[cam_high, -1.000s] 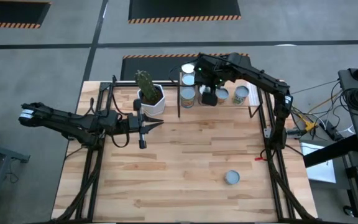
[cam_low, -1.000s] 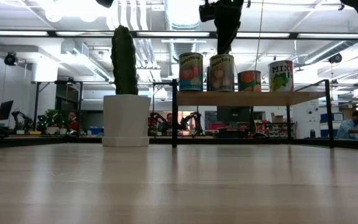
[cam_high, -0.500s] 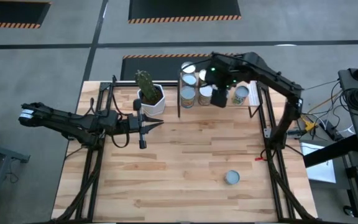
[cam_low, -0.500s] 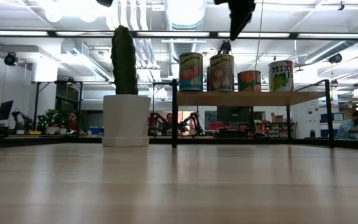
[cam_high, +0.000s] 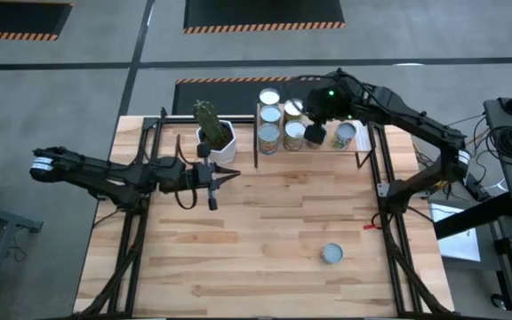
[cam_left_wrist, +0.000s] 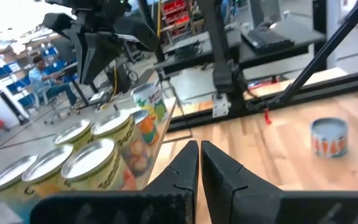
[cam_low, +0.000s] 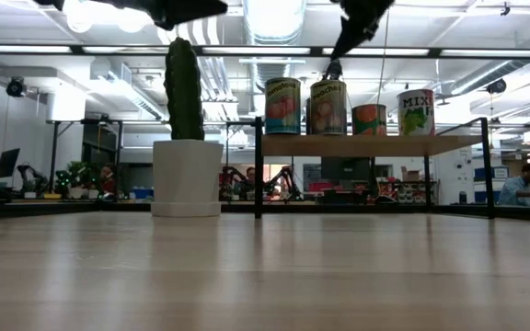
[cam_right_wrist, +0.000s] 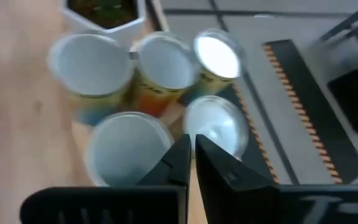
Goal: Pick and place cans onto a shelf
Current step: Adjust the canned oranges on the shelf
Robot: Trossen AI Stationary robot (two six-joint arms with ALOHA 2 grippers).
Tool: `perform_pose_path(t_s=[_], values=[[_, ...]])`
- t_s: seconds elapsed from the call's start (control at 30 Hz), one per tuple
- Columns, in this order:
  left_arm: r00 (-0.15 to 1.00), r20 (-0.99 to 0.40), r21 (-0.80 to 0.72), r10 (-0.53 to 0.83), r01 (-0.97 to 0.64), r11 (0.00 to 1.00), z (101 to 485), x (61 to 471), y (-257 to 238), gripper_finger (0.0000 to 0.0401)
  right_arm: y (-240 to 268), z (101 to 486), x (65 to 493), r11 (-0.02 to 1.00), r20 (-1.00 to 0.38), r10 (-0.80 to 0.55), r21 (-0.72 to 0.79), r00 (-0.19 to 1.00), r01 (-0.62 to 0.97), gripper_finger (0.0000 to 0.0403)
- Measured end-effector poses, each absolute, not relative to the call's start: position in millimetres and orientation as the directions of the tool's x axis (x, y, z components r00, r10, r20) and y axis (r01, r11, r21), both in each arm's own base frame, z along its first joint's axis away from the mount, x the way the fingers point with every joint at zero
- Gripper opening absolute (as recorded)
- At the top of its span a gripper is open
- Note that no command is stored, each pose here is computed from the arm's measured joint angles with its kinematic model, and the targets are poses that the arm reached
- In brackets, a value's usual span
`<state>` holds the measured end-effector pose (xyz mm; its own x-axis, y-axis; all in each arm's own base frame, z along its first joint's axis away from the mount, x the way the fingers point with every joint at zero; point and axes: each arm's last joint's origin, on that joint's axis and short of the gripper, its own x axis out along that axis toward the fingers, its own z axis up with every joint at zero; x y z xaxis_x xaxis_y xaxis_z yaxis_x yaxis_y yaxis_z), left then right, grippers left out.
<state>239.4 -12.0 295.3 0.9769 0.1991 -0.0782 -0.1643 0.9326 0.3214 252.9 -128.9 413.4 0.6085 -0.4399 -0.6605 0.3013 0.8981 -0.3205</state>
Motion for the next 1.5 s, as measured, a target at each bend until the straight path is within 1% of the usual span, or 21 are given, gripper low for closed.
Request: perform_pose_path(t_s=[0.1, 0.2, 0.33, 0.43, 0.6, 0.7, 0.77, 0.87, 1.03, 1.23, 1.43, 1.5], values=[[0.968, -0.106, 0.328, 0.228, -0.183, 0.927, 291, 242, -4, 0.0000, -143, 402, 242, 0.885, -0.605, -0.465, -0.334, 0.646, 0.325, 0.0009], [0.959, -0.123, 0.344, 0.257, -0.202, 0.917, 287, 245, 6, 0.0000, -163, 393, 229, 0.892, -0.541, -0.451, -0.307, 0.710, 0.332, 0.0009], [0.967, -0.128, 0.341, 0.219, -0.164, 0.926, 281, 253, 21, 0.0000, -199, 383, 210, 0.884, -0.474, -0.467, -0.254, 0.746, 0.391, 0.0009], [0.961, -0.140, 0.339, 0.240, -0.181, 0.923, 277, 263, 34, 0.0000, -224, 375, 199, 0.883, -0.465, -0.468, -0.212, 0.751, 0.419, 0.0009], [0.938, -0.194, 0.352, 0.288, -0.207, 0.913, 273, 286, 56, 0.0000, -259, 355, 195, 0.918, -0.466, -0.389, -0.121, 0.795, 0.379, 0.0009], [0.919, -0.251, 0.359, 0.305, -0.204, 0.911, 269, 297, 65, 0.0000, -274, 343, 199, 0.922, -0.468, -0.377, -0.106, 0.799, 0.373, 0.0009], [0.912, -0.265, 0.359, 0.314, -0.209, 0.910, 267, 301, 69, 0.0000, -281, 336, 202, 0.923, -0.470, -0.376, -0.111, 0.799, 0.370, 0.0009], [0.905, -0.271, 0.362, 0.328, -0.220, 0.906, 265, 304, 73, 0.0000, -287, 328, 205, 0.927, -0.480, -0.366, -0.112, 0.797, 0.358, 0.0009], [0.899, -0.266, 0.362, 0.347, -0.241, 0.901, 266, 303, 79, 0.0000, -288, 326, 207, 0.938, -0.476, -0.339, -0.109, 0.811, 0.328, 0.0009], [0.892, -0.264, 0.361, 0.366, -0.261, 0.895, 266, 302, 85, 0.0000, -285, 327, 208, 0.970, -0.441, -0.238, -0.061, 0.866, 0.235, 0.0009], [0.893, -0.257, 0.361, 0.371, -0.267, 0.893, 267, 302, 86, 0.0000, -284, 326, 209, 0.973, -0.443, -0.226, -0.053, 0.868, 0.226, 0.0009], [0.892, -0.257, 0.361, 0.371, -0.267, 0.894, 267, 302, 86, 0.0000, -283, 325, 209, 0.978, -0.438, -0.199, -0.036, 0.877, 0.204, 0.0009]])
